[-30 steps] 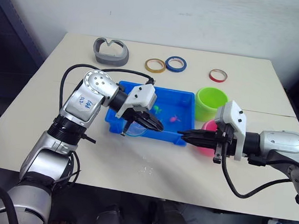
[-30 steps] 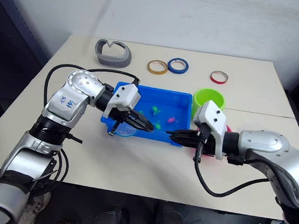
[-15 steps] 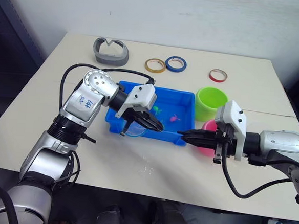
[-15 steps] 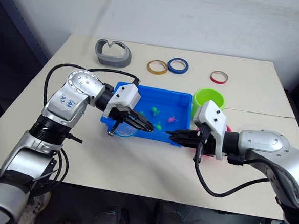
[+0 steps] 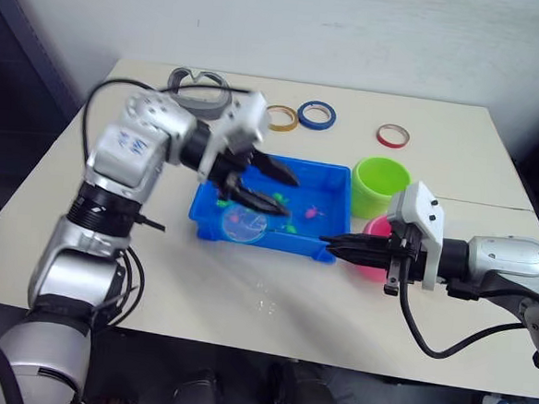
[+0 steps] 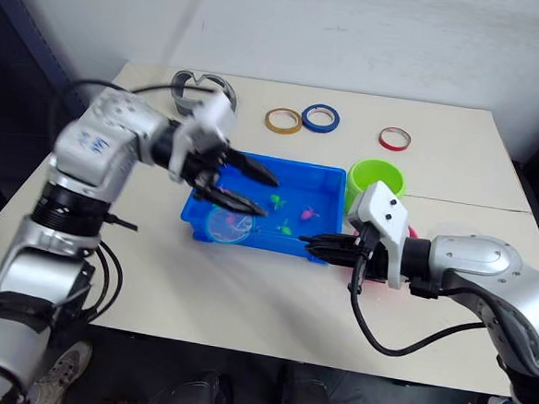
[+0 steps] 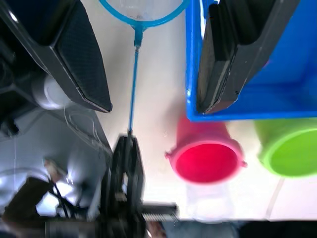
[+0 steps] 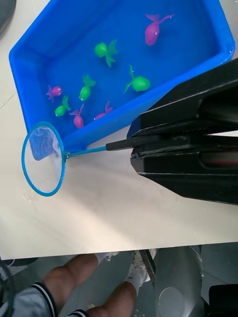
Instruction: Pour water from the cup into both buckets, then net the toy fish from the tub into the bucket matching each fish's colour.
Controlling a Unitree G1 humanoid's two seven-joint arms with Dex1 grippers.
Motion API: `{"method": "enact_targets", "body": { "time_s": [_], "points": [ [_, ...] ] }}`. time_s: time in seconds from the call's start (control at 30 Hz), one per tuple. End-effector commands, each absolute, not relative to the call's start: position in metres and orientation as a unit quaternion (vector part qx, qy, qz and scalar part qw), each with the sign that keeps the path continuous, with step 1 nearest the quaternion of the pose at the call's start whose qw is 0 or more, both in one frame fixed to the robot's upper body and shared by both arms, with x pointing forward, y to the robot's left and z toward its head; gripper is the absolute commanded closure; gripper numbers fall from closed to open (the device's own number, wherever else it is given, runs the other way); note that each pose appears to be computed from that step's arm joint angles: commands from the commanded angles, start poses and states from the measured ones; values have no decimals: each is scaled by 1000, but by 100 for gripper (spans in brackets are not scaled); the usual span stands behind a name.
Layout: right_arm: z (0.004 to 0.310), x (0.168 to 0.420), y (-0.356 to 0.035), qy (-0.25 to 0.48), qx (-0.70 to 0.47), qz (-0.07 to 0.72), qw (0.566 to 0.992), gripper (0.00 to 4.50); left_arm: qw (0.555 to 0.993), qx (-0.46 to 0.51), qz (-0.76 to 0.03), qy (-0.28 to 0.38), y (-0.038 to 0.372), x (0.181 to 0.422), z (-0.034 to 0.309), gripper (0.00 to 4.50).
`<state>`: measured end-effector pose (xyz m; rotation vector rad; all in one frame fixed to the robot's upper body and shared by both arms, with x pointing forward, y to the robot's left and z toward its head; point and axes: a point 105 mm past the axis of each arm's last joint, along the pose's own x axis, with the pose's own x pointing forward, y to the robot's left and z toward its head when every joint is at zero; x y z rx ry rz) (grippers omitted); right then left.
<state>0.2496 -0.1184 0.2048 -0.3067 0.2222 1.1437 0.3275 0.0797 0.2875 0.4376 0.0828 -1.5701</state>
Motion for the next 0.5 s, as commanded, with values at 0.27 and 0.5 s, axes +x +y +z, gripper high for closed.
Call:
{"method": "enact_targets", "body": {
  "time_s": [0.27,0.5],
  "points": [
    [237,276,-147,56,-226,447,864,450,835,192,-515,24,187,357,321,148],
    [262,306,-160,11,-277,380,883,450,860,176,-478,27,202,354,304,148]
  ]
}}
